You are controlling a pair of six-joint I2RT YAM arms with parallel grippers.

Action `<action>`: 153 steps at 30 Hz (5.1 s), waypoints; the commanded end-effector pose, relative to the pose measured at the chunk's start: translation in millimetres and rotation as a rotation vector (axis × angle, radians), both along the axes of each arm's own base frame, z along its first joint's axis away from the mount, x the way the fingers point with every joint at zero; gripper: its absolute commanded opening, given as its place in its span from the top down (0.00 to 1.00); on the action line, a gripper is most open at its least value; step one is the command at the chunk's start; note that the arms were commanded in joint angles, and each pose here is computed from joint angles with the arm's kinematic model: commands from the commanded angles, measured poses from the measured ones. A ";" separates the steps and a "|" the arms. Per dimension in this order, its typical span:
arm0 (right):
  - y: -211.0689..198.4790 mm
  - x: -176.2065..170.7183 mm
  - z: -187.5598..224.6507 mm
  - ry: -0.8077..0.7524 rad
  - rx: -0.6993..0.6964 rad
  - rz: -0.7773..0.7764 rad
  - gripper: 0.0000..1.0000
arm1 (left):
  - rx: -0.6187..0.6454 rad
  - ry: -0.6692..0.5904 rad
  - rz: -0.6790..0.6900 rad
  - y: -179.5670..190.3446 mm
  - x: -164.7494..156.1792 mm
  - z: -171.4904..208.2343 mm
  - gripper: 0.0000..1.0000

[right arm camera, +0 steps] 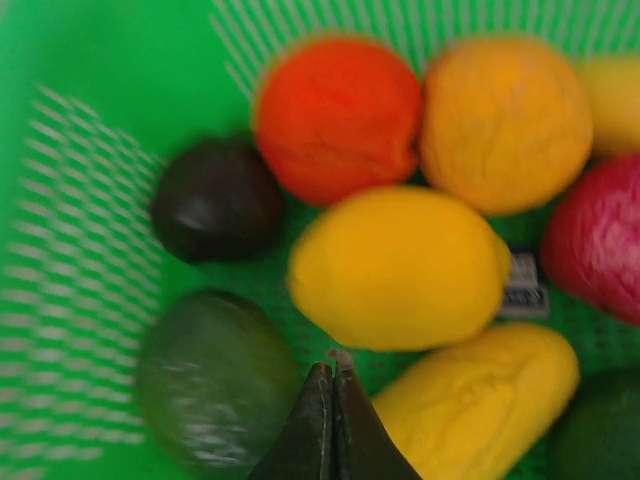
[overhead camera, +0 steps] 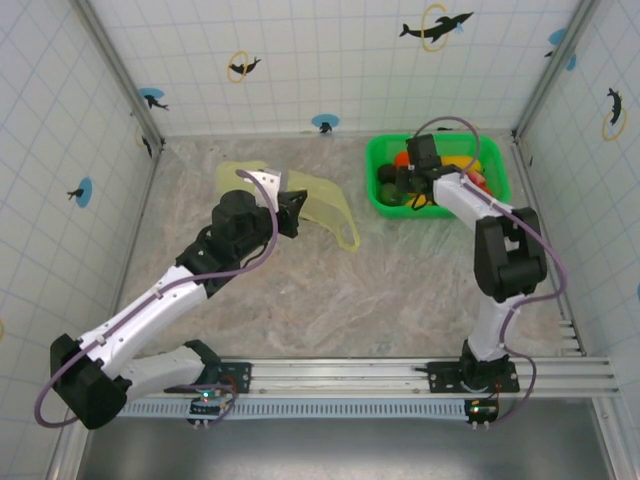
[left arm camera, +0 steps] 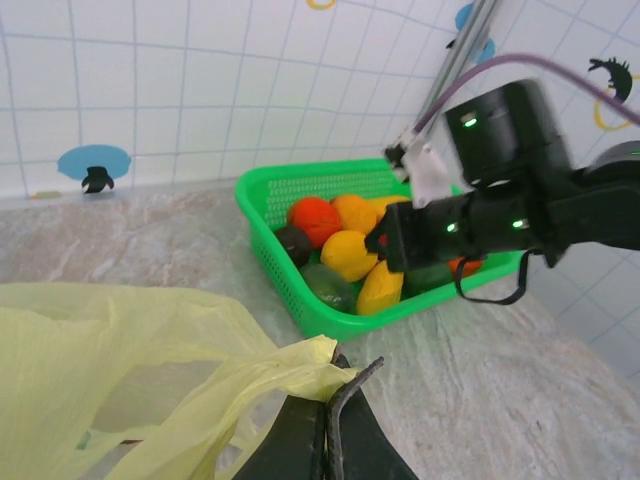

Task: Place the fake fruits into the plastic bag and tie a complex knot

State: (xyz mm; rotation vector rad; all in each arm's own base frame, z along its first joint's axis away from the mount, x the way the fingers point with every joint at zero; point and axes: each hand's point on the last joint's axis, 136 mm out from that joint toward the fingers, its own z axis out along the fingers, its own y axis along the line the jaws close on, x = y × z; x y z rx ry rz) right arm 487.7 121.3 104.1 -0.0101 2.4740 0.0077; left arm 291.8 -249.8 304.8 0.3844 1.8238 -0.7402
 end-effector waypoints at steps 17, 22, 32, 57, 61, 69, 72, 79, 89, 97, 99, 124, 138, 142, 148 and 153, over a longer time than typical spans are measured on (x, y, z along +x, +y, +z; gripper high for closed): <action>-24.9 -95.1 -40.1 0.250 -0.019 -0.015 0.85 | -0.171 -0.138 0.063 16.5 18.5 72.2 1.00; -30.1 -150.5 -45.5 0.270 -0.011 -0.016 0.76 | -0.191 -0.179 0.094 23.7 19.5 94.0 1.00; -19.7 -166.3 15.0 0.085 0.079 0.025 0.56 | -0.208 -0.176 0.081 22.6 16.8 98.6 1.00; 16.6 -49.1 -53.9 0.207 0.052 0.056 0.18 | -0.174 -0.099 0.044 21.1 6.6 74.2 1.00; 10.4 -41.2 -56.7 0.181 0.044 0.030 0.23 | -0.171 -0.101 0.049 21.3 7.7 74.2 1.00; 9.5 -37.9 16.6 -0.014 0.095 0.028 0.43 | -0.168 -0.106 0.045 20.0 8.4 77.9 1.00; 16.5 -45.0 55.0 -0.099 0.150 0.073 0.44 | -0.163 -0.110 0.046 20.7 8.2 78.5 1.00; 90.0 -103.3 151.0 -0.328 0.460 0.419 0.46 | -0.148 -0.111 0.020 17.3 5.6 82.0 1.00; 211.7 -237.8 176.6 -0.301 0.661 0.973 0.49 | -0.133 -0.111 -0.042 13.2 -5.8 79.9 1.00; 236.4 -194.8 135.0 -0.304 0.559 0.806 0.49 | -0.107 -0.131 -0.164 4.7 -27.8 75.3 1.00; 232.8 -174.6 137.0 -0.336 0.563 0.737 0.51 | -0.085 -0.151 -0.203 3.8 -36.1 71.4 1.00; 281.7 -78.6 46.5 -0.244 0.400 0.472 0.08 | -0.005 -0.125 -0.324 2.2 -58.9 29.9 1.00; 173.5 -84.0 81.3 -0.364 0.326 0.193 0.11 | -0.015 -0.084 -0.361 17.1 -85.6 0.3 1.00; 174.2 -94.9 78.8 -0.335 0.360 0.275 0.13 | -0.006 -0.036 -0.344 20.3 -86.0 -15.8 1.00; 230.3 -140.9 96.5 -0.262 0.476 0.609 0.15 | -0.047 0.004 -0.266 20.3 -67.9 -22.5 1.00; 232.5 -164.8 135.8 -0.274 0.724 0.669 0.23 | -0.084 0.012 -0.235 19.1 -60.0 -15.1 1.00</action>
